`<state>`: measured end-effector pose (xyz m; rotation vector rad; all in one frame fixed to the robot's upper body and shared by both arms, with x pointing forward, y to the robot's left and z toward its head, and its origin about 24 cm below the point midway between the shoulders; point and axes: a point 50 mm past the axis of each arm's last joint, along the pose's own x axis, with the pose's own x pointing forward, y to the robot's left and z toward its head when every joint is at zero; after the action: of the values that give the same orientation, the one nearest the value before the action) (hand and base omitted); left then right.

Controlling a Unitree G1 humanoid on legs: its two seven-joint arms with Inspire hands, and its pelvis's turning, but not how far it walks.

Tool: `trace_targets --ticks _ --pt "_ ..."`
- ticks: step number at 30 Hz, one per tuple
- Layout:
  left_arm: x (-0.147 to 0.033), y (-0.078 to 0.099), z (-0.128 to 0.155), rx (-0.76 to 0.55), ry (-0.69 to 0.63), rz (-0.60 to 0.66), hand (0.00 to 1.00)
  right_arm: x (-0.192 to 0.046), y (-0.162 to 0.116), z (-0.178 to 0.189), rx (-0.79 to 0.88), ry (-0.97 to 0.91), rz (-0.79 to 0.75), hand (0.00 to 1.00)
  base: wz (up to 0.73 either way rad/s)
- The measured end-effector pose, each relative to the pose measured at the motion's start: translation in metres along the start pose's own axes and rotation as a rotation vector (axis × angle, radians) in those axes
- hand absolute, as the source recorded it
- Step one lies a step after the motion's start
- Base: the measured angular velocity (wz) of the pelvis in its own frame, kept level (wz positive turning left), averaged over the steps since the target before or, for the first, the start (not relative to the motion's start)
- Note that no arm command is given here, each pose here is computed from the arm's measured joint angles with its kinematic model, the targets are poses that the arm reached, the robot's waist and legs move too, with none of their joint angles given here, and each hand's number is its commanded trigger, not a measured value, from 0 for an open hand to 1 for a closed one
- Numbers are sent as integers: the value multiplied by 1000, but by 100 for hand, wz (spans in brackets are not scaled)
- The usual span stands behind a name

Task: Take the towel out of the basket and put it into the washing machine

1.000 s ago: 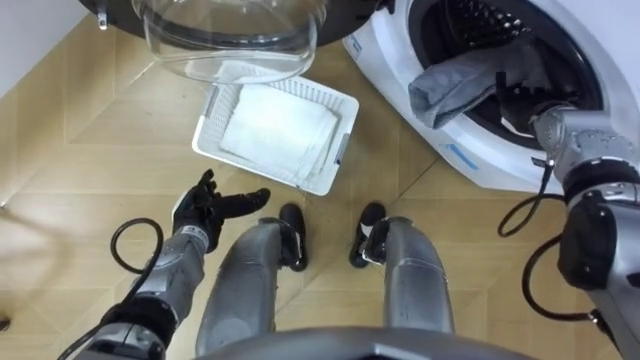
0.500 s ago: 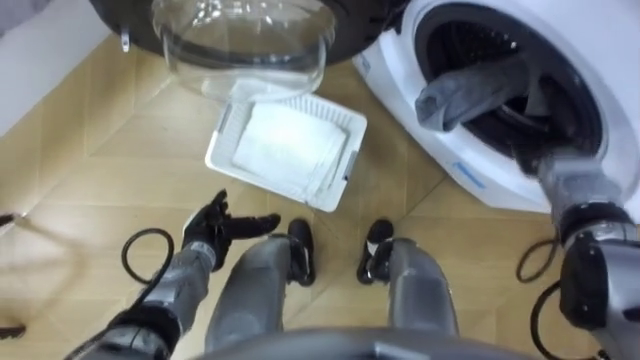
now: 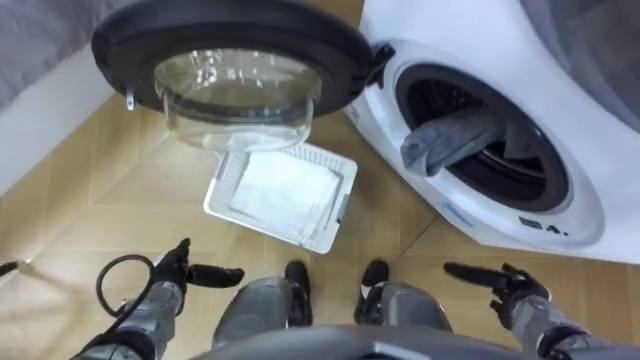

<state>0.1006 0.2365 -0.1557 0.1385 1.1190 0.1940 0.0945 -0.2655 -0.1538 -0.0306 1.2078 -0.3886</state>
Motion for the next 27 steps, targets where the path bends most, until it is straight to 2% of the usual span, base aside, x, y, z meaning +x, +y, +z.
trace_targets --ticks 3,8,20,27 --pt "-5 2 -19 28 44 7 0 -2 1 -17 -127 38 19 0 9" --pt "-10 4 -39 39 96 11 0 -3 9 -25 -199 59 77 0 9" --pt "-14 13 -53 -1 155 37 0 -8 11 -47 -131 95 134 0 -1" --pt "-20 15 -69 -29 237 54 0 -9 10 -53 -99 139 148 0 -3"
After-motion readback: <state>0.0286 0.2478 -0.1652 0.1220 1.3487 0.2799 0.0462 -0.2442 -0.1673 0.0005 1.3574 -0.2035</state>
